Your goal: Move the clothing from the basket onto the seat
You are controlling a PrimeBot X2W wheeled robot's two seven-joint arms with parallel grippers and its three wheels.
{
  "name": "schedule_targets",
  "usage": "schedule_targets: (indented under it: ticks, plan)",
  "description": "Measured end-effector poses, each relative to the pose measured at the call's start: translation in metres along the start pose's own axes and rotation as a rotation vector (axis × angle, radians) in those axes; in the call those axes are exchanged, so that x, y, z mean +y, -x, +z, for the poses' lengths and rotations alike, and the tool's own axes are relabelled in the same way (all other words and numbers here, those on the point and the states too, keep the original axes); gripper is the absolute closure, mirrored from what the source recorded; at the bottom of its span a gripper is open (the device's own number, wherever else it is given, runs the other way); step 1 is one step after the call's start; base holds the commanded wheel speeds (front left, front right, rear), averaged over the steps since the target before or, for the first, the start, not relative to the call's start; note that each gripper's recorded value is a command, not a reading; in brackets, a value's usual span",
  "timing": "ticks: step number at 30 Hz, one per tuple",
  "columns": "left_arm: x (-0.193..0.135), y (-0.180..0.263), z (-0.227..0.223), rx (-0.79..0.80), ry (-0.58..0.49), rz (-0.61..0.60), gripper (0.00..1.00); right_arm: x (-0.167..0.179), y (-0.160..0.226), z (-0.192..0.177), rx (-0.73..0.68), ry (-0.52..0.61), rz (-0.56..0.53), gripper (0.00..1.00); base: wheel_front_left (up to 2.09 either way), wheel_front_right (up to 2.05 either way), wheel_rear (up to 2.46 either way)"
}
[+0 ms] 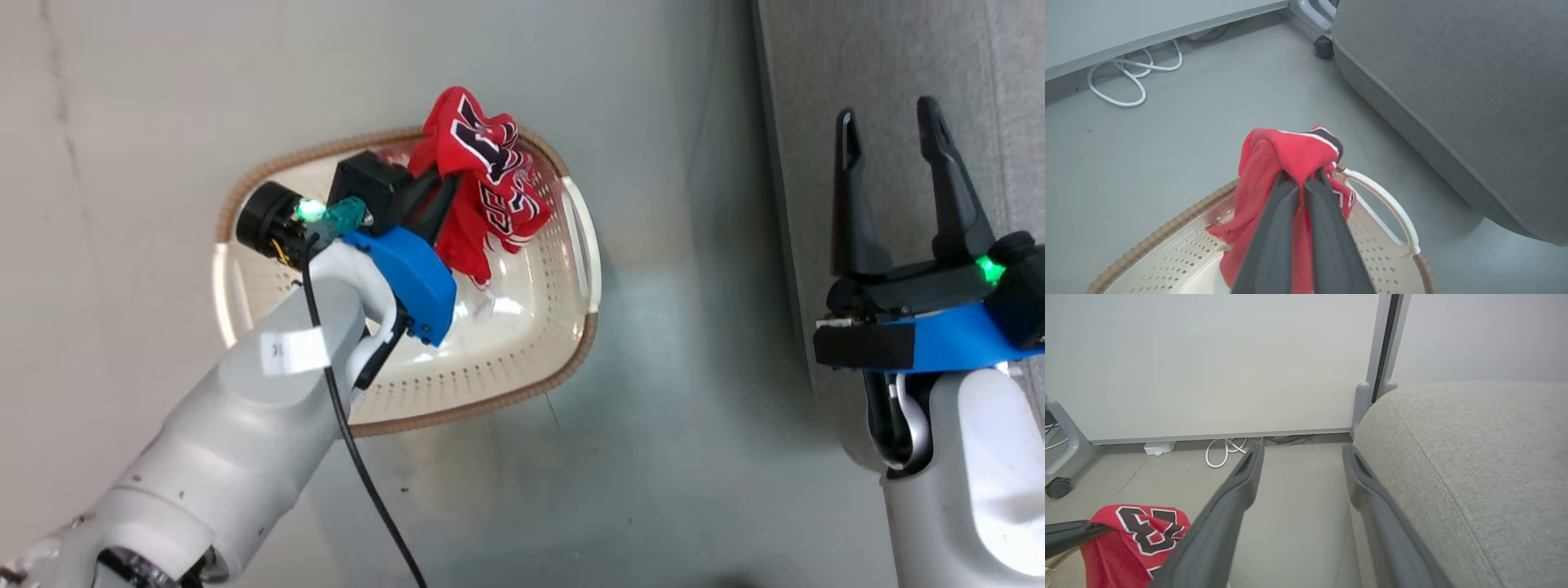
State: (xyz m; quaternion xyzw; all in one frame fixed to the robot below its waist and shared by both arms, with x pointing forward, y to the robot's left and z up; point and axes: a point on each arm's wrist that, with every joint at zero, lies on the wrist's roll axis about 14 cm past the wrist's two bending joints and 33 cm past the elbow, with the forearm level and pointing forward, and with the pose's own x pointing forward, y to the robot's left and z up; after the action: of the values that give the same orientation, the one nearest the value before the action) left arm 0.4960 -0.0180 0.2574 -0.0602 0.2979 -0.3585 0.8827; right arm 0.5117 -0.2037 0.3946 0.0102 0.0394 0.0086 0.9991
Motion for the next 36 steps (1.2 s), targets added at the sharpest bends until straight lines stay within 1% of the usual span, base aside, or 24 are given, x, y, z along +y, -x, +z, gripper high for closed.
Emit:
schedule_targets:
  ticks: [9,20,24,31,36]
  plan:
    - [-0.01,0.054,0.082,-0.22,-0.102,0.064,1.0,0.011,0.025,0.04,-0.055,-0.01,0.018,0.0,0.0,0.0,0.0]
    - [-0.052,0.118,0.177,-0.476,-0.248,0.074,1.0,0.017,0.07,0.084,-0.127,-0.022,0.026,0.0,0.0,0.0,0.0]
    - [-0.076,0.136,0.2,-0.543,-0.303,0.057,1.0,0.018,0.086,0.096,-0.153,-0.032,0.027,0.0,0.0,0.0,0.0]
    - [-0.12,0.163,0.229,-0.629,-0.381,0.005,1.0,0.016,0.115,0.11,-0.185,-0.04,0.017,0.0,0.0,0.0,0.0]
    - [-0.137,0.177,0.238,-0.661,-0.41,-0.01,1.0,0.016,0.128,0.118,-0.209,-0.043,0.018,0.0,0.0,0.0,0.0]
